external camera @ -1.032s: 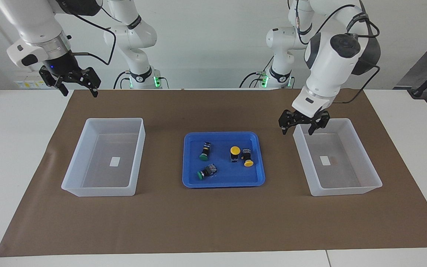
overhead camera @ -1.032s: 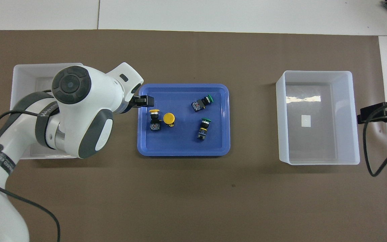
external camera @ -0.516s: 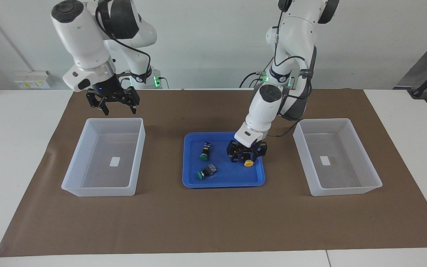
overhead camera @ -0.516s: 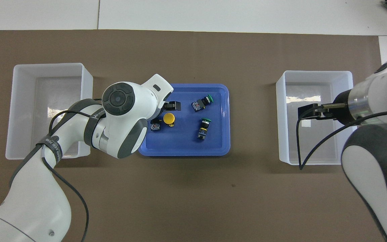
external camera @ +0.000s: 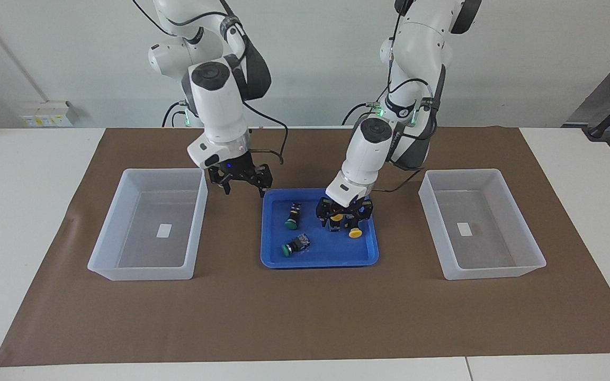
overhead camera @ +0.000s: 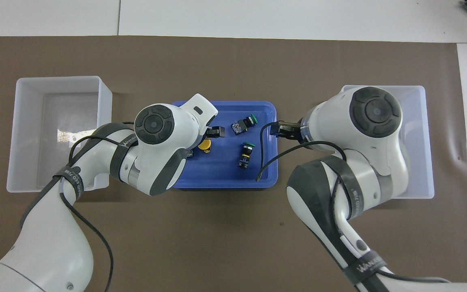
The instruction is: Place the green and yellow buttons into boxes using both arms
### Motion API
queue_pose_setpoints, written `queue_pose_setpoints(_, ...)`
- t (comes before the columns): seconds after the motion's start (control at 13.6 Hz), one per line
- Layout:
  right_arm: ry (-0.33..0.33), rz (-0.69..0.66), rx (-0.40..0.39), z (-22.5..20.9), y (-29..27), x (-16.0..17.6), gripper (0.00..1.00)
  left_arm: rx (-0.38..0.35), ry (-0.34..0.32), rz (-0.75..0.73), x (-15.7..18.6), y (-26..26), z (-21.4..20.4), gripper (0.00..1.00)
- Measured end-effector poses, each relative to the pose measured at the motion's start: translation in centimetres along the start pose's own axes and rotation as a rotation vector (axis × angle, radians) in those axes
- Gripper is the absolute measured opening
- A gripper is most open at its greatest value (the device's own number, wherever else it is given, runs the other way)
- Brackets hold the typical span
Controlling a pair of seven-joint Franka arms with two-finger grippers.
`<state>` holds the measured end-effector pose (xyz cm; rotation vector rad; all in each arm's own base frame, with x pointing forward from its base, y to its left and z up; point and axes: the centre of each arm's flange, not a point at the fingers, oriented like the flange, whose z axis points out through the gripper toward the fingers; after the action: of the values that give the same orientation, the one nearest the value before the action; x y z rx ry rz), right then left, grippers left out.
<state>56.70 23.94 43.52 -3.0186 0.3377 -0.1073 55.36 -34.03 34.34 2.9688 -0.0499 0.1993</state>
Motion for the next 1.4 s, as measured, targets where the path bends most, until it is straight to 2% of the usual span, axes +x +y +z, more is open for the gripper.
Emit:
queue_pose_setpoints(0.07, -0.017, 0.018, 0.019, 0.9, -0.3, 0.0, 1.00, 0.004, -0.008, 0.000, -0.1, 0.0, 0.1, 0.88)
queue_pose_setpoints(0.29, -0.036, 0.047, 0.038, 1.4, -0.1, 0.3, 1.00, 0.018, -0.033, -0.001, -0.4, -0.1, 0.3, 0.60)
queue_pose_setpoints(0.37, -0.039, 0.048, 0.037, 1.5, 0.0, 0.3, 1.00, 0.022, -0.039, -0.001, -0.5, -0.1, 0.4, 0.60)
queue_pose_setpoints(0.52, -0.054, 0.059, 0.046, 1.9, 0.1, 0.0, 1.00, 0.025, -0.045, -0.001, -0.6, -0.1, 0.4, 0.38)
queue_pose_setpoints(0.59, -0.070, 0.076, 0.067, 2.1, -0.1, -0.2, 1.00, 0.027, -0.048, 0.000, -0.6, -0.1, 0.5, 0.32)
queue_pose_setpoints(0.88, -0.105, 0.095, 0.098, 3.4, -1.2, -1.1, 1.00, 0.039, -0.062, -0.007, 0.2, 0.0, -0.8, 0.32)
queue_pose_setpoints(1.11, -0.089, 0.117, 0.124, 5.7, -2.8, -1.9, 1.00, 0.058, -0.073, -0.040, 3.4, -0.7, -5.5, 0.32)
queue_pose_setpoints(1.4, -0.072, 0.125, 0.123, 9.8, -5.1, -3.2, 1.00, 0.087, -0.074, -0.136, 8.9, -8.6, -12.9, 0.32)
